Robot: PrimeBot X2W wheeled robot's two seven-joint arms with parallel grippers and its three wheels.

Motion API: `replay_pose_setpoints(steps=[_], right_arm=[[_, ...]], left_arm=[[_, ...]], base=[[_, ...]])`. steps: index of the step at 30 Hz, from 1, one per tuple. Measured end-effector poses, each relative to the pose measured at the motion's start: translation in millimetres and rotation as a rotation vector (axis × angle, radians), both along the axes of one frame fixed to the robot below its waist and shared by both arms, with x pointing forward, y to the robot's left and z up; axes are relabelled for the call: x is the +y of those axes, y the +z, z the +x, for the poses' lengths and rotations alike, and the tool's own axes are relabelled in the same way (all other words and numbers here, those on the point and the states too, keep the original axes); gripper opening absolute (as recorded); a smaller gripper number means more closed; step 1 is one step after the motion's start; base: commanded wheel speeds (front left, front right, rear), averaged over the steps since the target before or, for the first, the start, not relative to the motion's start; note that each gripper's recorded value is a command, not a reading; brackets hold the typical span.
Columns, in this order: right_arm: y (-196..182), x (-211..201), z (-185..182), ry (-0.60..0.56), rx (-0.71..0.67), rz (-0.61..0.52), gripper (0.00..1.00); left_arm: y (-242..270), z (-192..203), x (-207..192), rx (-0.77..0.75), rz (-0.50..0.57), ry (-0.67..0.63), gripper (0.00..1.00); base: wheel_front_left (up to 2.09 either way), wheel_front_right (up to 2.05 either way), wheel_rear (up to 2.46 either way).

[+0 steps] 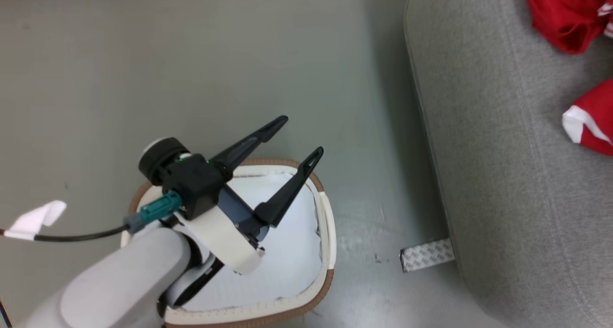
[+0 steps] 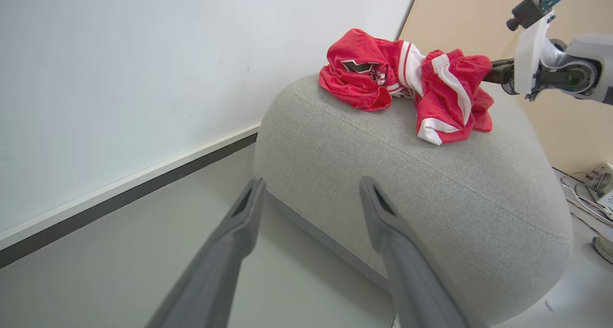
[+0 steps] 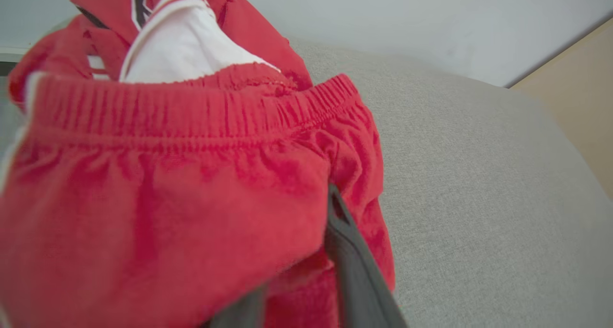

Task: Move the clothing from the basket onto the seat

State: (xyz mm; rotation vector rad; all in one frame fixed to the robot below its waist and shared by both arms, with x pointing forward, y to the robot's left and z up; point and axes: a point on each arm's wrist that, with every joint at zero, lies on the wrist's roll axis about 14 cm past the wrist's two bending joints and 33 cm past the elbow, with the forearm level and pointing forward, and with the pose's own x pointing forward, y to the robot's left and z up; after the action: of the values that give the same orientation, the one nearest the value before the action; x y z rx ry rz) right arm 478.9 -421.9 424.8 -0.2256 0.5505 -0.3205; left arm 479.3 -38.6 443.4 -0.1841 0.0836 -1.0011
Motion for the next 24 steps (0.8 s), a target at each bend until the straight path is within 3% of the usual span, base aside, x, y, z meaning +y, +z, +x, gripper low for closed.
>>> replay_pose_setpoints(steps=[11, 18, 24], right_arm=[[66.5, 14.9, -32.5, 0.106, -0.028, -0.05, 1.0], [160.1, 46.6, -41.0, 0.226, -0.304, -0.067, 1.0], [210.7, 102.7, -47.5, 0.348, -0.549, -0.001, 1.0]], left_arm=[[52.4, -21.5, 8.0, -0.046, -0.023, 0.095, 1.0], [99.4, -28.7, 36.5, -0.123, -0.035, 0.241, 1.0], [134.7, -35.3, 81.1, -0.181, -0.065, 0.413, 1.0]], base=[[0.0, 0.0, 0.0], [0.0, 0.0, 0.0], [0.0, 0.0, 0.0]])
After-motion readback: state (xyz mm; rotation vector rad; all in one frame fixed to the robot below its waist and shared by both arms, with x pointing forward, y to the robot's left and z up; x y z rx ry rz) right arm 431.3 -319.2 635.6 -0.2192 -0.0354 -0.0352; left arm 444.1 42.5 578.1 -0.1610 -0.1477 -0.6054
